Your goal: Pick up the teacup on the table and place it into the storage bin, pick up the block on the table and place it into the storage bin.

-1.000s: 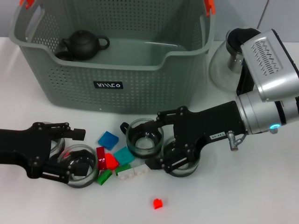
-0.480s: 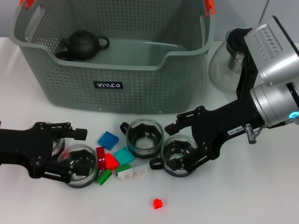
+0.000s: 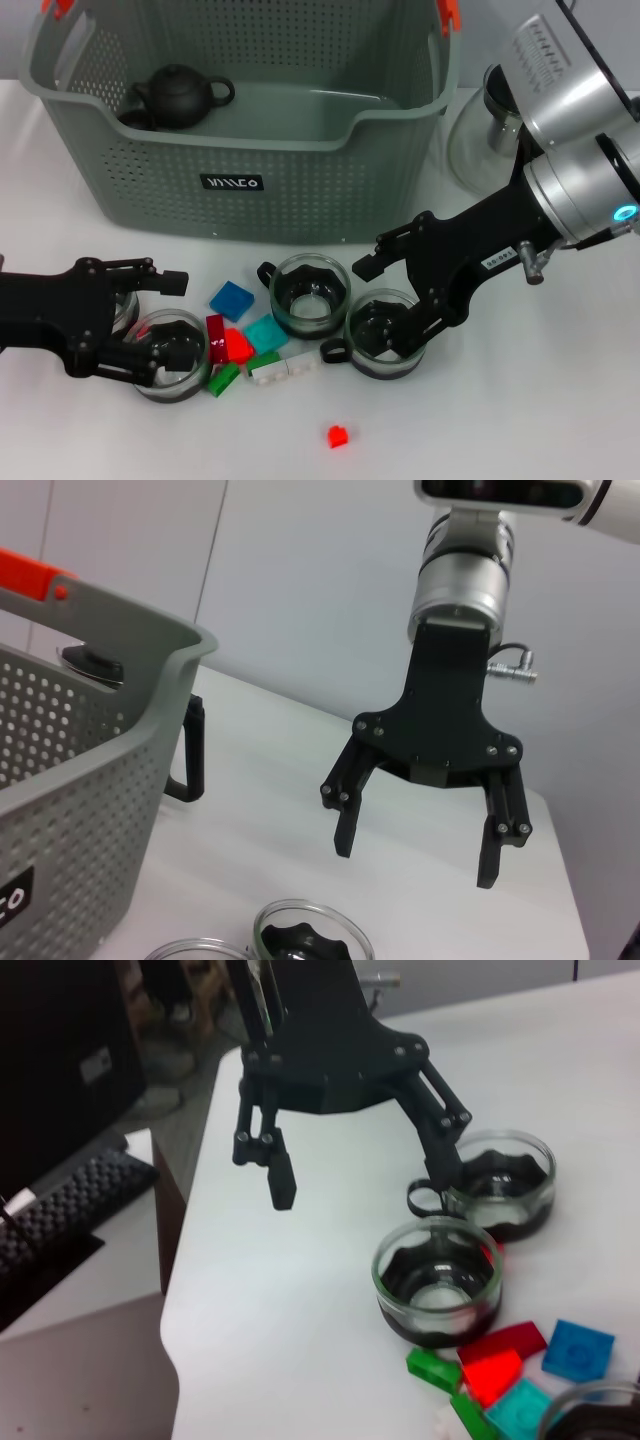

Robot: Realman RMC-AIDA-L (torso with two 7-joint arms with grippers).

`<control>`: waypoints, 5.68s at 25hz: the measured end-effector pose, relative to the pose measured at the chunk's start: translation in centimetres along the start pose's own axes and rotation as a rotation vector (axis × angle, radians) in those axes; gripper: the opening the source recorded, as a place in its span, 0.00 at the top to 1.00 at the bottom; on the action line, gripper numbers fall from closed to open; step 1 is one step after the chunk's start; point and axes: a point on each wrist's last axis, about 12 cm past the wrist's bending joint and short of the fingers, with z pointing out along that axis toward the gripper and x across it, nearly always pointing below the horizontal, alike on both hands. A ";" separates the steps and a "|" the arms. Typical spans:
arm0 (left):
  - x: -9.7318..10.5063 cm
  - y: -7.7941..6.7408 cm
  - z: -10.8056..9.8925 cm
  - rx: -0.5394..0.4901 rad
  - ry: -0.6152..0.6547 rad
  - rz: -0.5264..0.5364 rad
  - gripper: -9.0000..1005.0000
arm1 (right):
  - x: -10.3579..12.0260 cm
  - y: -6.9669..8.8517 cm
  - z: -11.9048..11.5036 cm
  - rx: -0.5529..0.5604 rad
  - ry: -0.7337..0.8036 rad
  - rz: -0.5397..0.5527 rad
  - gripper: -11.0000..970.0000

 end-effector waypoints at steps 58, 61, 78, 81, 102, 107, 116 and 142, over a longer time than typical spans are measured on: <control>1.2 0.3 0.8 -0.060 -0.049 -0.039 0.06 | -1.9 0.0 8.8 0.091 0.574 -0.151 0.04; 1.2 0.3 0.8 -0.061 -0.047 -0.037 0.06 | -1.9 0.3 9.2 0.084 0.574 -0.156 0.04; 1.4 0.2 0.8 -0.061 -0.048 -0.039 0.06 | -1.6 0.2 9.7 0.120 0.593 -0.142 0.26; 1.5 0.3 0.9 -0.066 -0.049 -0.042 0.06 | -1.6 0.2 9.7 0.125 0.594 -0.141 0.41; 1.7 0.2 0.7 -0.064 -0.052 -0.047 0.06 | -3.8 1.8 7.1 0.076 0.549 -0.096 0.93; 1.8 0.1 0.6 -0.064 -0.050 -0.052 0.06 | -5.4 3.4 4.6 0.020 0.534 -0.064 0.93; 1.5 0.1 0.2 -0.059 -0.058 -0.044 0.06 | -11.5 4.3 -1.7 0.072 0.295 -0.149 0.93; 1.0 0.3 0.3 -0.046 -0.057 -0.022 0.06 | -14.6 -7.9 3.4 0.485 0.053 0.020 0.93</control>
